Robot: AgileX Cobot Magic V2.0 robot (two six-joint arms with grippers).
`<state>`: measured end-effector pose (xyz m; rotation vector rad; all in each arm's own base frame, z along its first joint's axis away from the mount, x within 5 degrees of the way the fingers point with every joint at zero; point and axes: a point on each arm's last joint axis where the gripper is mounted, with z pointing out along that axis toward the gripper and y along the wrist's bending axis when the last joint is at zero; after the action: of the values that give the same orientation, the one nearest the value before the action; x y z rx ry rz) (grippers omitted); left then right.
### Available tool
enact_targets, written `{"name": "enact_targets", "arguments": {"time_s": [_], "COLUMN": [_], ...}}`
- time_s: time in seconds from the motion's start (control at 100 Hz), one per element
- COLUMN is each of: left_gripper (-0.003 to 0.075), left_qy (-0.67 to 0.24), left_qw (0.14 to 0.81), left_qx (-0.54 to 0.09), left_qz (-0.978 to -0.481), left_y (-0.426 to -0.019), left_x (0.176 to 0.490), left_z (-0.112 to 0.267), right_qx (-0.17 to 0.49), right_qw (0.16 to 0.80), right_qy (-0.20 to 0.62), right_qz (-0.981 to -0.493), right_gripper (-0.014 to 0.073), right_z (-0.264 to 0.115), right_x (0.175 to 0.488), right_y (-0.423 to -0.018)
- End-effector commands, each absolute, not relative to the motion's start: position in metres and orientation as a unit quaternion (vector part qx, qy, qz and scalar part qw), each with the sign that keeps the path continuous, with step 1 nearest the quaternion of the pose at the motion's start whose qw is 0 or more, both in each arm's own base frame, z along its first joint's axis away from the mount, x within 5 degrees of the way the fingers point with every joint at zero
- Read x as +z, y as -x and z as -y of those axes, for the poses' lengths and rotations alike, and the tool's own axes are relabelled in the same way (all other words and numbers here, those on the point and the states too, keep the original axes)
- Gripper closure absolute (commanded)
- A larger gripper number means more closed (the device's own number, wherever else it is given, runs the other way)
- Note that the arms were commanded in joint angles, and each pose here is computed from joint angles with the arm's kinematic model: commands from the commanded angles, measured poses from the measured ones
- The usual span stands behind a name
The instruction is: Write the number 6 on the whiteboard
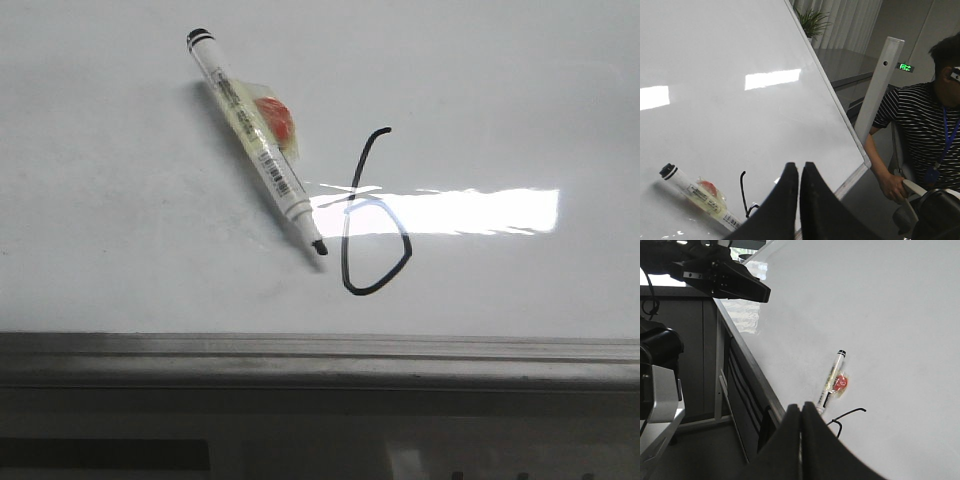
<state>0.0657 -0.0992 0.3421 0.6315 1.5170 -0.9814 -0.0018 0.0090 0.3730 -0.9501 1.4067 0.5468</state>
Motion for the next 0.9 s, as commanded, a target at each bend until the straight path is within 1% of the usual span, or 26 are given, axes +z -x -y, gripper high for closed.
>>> {"name": "enact_targets", "arguments": {"time_s": [0.0,0.4,0.46,0.53,0.67,0.8,0.81,0.83,0.89], "left_gripper": [0.0741,0.0741,0.0741,0.0741,0.0741,0.0741,0.0741,0.0741,0.0741], "left_qy": [-0.257,-0.257,-0.262,-0.271,-0.303,-0.275,-0.267,-0.265,-0.245], "left_qw": [0.583,0.583,0.593,0.613,0.652,0.682,0.681,0.686,0.691], "left_qx": [-0.426,-0.426,-0.413,-0.385,-0.299,-0.216,-0.218,-0.201,-0.177], "left_qz": [-0.642,-0.642,-0.64,-0.634,-0.627,-0.643,-0.646,-0.647,-0.656], "left_y": [-0.066,-0.066,-0.067,-0.069,-0.075,-0.082,-0.082,-0.082,-0.082], "left_x": [0.351,0.351,0.351,0.351,0.34,0.32,0.318,0.314,0.302], "left_z": [0.098,0.098,0.097,0.095,0.088,0.07,0.069,0.066,0.057], "right_qx": [0.245,0.245,0.245,0.245,0.245,0.245,0.245,0.245,0.245], "right_qw": [0.658,0.658,0.658,0.658,0.658,0.658,0.658,0.658,0.658], "right_qy": [0.394,0.394,0.394,0.394,0.394,0.394,0.394,0.394,0.394], "right_qz": [-0.593,-0.593,-0.593,-0.593,-0.593,-0.593,-0.593,-0.593,-0.593], "right_gripper": [0.0665,0.0665,0.0665,0.0665,0.0665,0.0665,0.0665,0.0665,0.0665], "right_z": [-0.008,-0.008,-0.008,-0.008,-0.008,-0.008,-0.008,-0.008,-0.008], "right_x": [0.387,0.387,0.387,0.387,0.387,0.387,0.387,0.387,0.387], "right_y": [0.002,0.002,0.002,0.002,0.002,0.002,0.002,0.002,0.002]}}
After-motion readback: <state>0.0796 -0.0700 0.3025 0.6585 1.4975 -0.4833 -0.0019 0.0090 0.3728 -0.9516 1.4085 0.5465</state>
